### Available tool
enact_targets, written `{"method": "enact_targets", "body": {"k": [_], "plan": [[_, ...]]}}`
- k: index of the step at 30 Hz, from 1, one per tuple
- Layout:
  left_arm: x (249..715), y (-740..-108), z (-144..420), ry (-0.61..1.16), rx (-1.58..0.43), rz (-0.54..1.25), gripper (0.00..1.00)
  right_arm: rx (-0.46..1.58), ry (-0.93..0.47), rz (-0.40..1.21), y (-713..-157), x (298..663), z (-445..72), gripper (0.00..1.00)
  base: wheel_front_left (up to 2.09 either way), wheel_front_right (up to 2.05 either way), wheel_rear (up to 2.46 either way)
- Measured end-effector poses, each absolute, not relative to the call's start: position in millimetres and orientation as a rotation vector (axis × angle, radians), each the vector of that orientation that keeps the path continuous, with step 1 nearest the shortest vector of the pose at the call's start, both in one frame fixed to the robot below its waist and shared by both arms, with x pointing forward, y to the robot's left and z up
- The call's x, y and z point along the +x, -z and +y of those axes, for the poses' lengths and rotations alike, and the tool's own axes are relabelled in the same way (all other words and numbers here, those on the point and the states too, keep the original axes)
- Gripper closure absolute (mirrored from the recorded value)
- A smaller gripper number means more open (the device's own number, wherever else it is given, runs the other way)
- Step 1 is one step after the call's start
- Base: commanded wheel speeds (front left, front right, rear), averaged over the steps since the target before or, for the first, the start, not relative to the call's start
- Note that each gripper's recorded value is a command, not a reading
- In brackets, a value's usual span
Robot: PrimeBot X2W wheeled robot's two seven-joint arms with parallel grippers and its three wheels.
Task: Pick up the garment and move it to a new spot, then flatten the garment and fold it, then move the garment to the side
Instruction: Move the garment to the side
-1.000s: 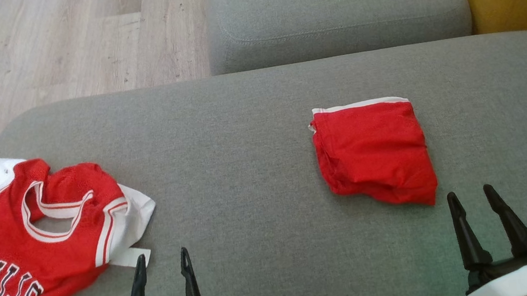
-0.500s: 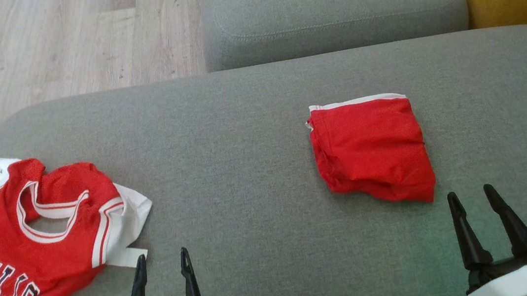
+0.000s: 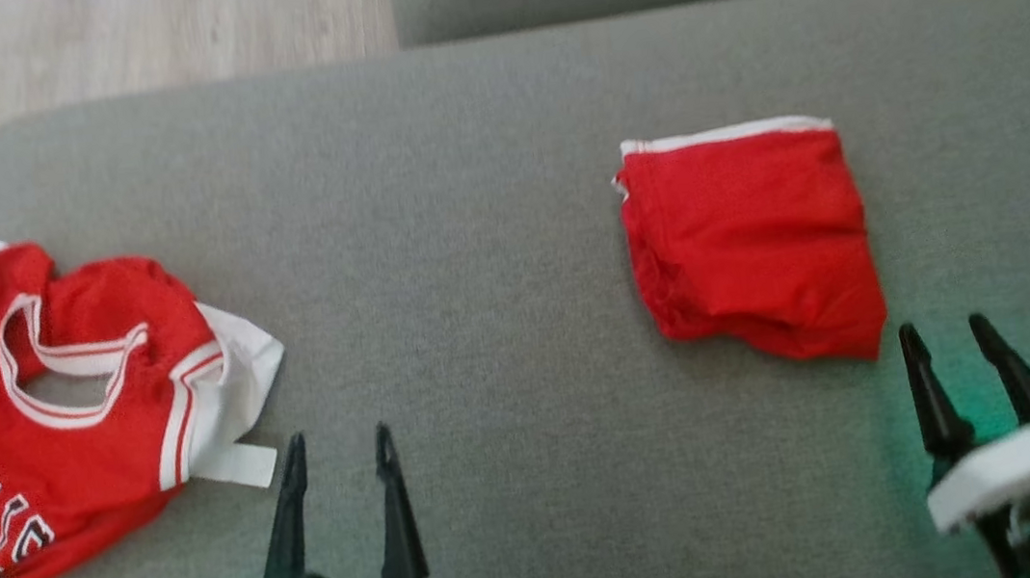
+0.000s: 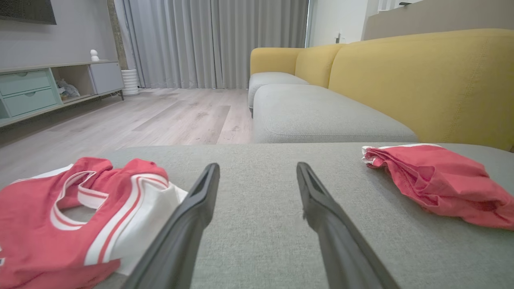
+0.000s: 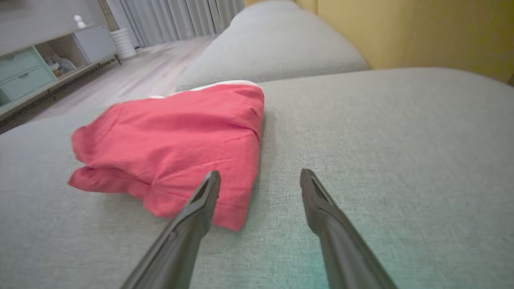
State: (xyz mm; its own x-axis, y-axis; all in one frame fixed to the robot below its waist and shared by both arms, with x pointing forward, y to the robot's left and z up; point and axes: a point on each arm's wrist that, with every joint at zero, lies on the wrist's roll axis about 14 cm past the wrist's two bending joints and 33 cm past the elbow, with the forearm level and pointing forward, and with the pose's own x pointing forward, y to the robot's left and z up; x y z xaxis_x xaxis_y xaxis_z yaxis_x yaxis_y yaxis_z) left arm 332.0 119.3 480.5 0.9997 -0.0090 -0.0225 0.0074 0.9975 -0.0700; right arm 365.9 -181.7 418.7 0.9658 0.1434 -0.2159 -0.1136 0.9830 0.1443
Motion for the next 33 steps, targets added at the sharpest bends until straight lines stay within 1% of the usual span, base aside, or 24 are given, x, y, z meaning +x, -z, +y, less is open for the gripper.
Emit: {"method": "enact_targets", "body": {"k": [3, 9, 14, 15, 16, 17, 18, 22, 23, 24, 28, 33], "plan": [[342.3, -479.4, 113.1, 0.027, -0.071, 0.025, 0.00, 0.138, -0.124, 0.311, -403.7, 384.4, -186.0, 0.00, 0.00, 0.00, 0.00], [350.6, -469.1, 103.0, 0.053, -0.072, 0.056, 0.00, 0.174, -0.125, 0.379, -396.2, 422.6, -189.6, 0.00, 0.00, 0.00, 0.00], [359.0, -466.4, 96.7, 0.072, -0.071, 0.062, 0.00, 0.197, -0.171, 0.499, -376.8, 431.4, -176.7, 0.00, 0.00, 0.00, 0.00], [360.0, -464.9, 96.6, 0.071, -0.070, 0.066, 0.00, 0.201, -0.192, 0.537, -370.6, 429.5, -169.9, 0.34, 0.00, 0.00, 0.00], [361.0, -463.4, 96.4, 0.070, -0.068, 0.070, 0.00, 0.208, -0.212, 0.570, -364.8, 426.9, -163.2, 0.80, 0.00, 0.00, 0.00], [362.4, -462.8, 95.9, 0.072, -0.067, 0.071, 0.00, 0.222, -0.224, 0.586, -362.5, 426.4, -158.1, 0.80, 0.00, 0.00, 0.00], [364.0, -463.0, 95.2, 0.075, -0.067, 0.069, 0.00, 0.227, -0.230, 0.592, -362.1, 427.6, -157.3, 1.00, 0.00, 0.00, 0.00], [373.0, -462.9, 89.6, 0.089, -0.063, 0.063, 0.00, 0.191, -0.222, 0.576, -364.7, 436.0, -173.3, 1.00, 0.00, 0.00, 0.00], [378.6, -461.1, 83.4, 0.110, -0.065, 0.064, 0.00, 0.160, -0.197, 0.566, -366.3, 440.3, -192.1, 1.00, 0.00, 0.00, 0.00], [378.6, -461.1, 83.4, 0.110, -0.065, 0.064, 0.00, 0.160, -0.197, 0.566, -366.3, 440.3, -192.1, 1.00, 0.00, 0.00, 0.00], [394.5, -454.9, 68.8, 0.158, -0.057, 0.065, 0.00, 0.052, -0.133, 0.554, -374.4, 451.5, -247.3, 1.00, 0.00, 0.00, 0.00], [423.9, -445.5, 47.3, 0.235, -0.063, 0.055, 0.00, -0.047, -0.013, 0.558, -385.5, 461.3, -322.6, 1.00, 0.00, 0.00, 0.00]]}}
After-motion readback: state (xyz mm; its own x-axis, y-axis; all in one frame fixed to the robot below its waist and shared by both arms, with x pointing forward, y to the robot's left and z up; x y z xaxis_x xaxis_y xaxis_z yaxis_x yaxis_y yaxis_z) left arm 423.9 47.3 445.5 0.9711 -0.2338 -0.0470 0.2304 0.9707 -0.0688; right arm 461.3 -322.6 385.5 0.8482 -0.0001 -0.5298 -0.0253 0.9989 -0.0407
